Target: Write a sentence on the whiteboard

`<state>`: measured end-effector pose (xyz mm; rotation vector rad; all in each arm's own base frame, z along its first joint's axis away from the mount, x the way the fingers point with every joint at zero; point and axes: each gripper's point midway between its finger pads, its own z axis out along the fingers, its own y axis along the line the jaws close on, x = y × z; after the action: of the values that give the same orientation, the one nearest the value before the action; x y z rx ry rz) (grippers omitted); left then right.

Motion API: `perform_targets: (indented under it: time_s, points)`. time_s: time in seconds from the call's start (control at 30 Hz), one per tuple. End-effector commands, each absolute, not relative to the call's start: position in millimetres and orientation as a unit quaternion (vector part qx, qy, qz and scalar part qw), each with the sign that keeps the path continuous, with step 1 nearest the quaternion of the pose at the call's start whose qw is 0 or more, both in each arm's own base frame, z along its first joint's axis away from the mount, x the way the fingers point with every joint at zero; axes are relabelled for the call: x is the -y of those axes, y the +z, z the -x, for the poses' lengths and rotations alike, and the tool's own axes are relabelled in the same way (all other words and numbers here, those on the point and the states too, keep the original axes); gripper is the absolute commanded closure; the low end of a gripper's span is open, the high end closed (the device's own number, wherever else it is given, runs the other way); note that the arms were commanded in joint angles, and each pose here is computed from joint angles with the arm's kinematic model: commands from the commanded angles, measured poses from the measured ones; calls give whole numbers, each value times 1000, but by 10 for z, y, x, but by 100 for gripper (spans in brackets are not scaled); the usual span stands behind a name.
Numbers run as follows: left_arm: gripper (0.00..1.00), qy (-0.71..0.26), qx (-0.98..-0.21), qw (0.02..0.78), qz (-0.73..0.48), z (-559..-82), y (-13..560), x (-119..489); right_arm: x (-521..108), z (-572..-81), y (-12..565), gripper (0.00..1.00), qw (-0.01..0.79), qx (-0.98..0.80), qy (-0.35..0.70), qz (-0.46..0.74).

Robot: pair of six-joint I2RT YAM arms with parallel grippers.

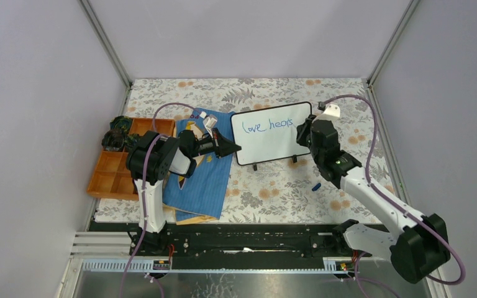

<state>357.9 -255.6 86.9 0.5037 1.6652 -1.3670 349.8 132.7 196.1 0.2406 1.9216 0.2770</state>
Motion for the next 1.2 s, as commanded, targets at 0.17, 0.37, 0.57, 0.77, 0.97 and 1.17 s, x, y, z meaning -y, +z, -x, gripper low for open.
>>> perform_targets:
  time_s: [0.17, 0.37, 0.57, 0.77, 0.97, 1.17]
  points:
    - [100, -520, -726, 413, -176, -3562, 415, 2455, -1427, -3070, 2668, 100, 634, -754, 165, -46]
    - [100, -520, -727, 414, -175, -3566, 415, 2451, -1862, -2765, 2631, 100, 651, -741, 157, 39]
    - [100, -520, -727, 413, -174, -3569, 410, 2449, -2140, -2687, 2348, 100, 656, -737, 137, 88]
    - [100, -521, -728, 410, -173, -3572, 402, 2448, -2313, -2724, 2014, 100, 651, -738, 155, 82]
    - [100, -521, -729, 410, -172, -3586, 401, 2450, -2525, -2658, 1938, 100, 635, -736, 222, 75]
    - [100, -521, -729, 409, -173, -3586, 400, 2453, -2458, -2683, 1862, 100, 633, -744, 201, 68]
